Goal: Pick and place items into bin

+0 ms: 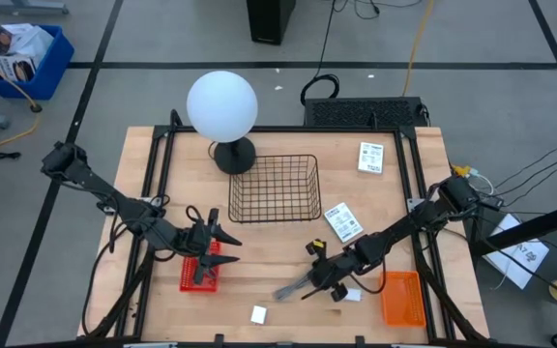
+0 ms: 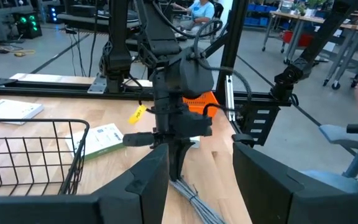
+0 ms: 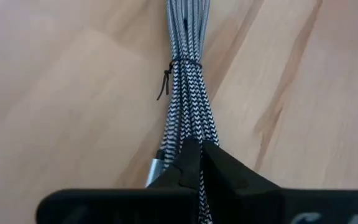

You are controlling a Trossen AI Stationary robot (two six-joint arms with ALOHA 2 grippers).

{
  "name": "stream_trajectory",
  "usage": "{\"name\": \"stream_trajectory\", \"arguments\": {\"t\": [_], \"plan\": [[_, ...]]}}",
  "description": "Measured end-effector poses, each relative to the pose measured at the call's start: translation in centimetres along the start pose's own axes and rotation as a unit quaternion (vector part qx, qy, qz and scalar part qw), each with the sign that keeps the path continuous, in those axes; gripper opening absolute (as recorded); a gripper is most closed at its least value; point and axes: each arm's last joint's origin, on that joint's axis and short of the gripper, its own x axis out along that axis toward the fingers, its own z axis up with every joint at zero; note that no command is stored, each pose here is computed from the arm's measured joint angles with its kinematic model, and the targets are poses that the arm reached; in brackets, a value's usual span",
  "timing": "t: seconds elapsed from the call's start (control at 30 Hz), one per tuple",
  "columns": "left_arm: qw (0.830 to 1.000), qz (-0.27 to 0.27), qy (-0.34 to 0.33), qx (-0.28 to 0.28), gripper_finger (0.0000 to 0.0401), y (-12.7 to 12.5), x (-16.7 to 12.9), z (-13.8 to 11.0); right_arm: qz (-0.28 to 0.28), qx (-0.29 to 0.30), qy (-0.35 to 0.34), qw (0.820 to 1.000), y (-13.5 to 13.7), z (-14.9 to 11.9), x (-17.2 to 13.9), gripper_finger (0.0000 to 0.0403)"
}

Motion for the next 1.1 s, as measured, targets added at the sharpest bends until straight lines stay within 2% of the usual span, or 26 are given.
{"name": "stream_trajectory", "arguments": {"t": [0.23, 0.5, 0.6, 0.73, 0.87, 1.1], "plan": [[1.0, 0.002, 0.008, 0.003, 0.0184, 0.0, 0.0, -0.2, -0.021, 0.016, -0.05, 0.998, -0.4, 1.4, -1.6, 0.0001], [1.0, 0.001, 0.011, -0.013, 0.0184, 0.0, 0.0, -0.2, -0.077, 0.06, -0.097, 0.99, -0.4, 2.8, -4.4, 0.0001], [1.0, -0.002, 0.012, -0.013, 0.0184, 0.0, 0.0, -0.2, -0.091, 0.096, -0.119, 0.984, -0.3, 3.3, -5.6, 0.0], [1.0, -0.01, 0.014, -0.01, 0.0184, -0.1, 0.0, -0.3, -0.141, 0.131, -0.145, 0.97, -0.4, 3.8, -7.0, 0.0], [1.0, 0.001, 0.005, -0.021, 0.0184, 0.2, 0.1, -0.1, -0.191, 0.142, -0.174, 0.956, -0.6, 4.4, -7.9, 0.0], [0.999, 0.012, 0.012, -0.031, 0.0184, 0.4, 1.0, -0.7, -0.22, 0.122, -0.228, 0.941, -1.3, 5.6, -8.4, 0.0]]}}
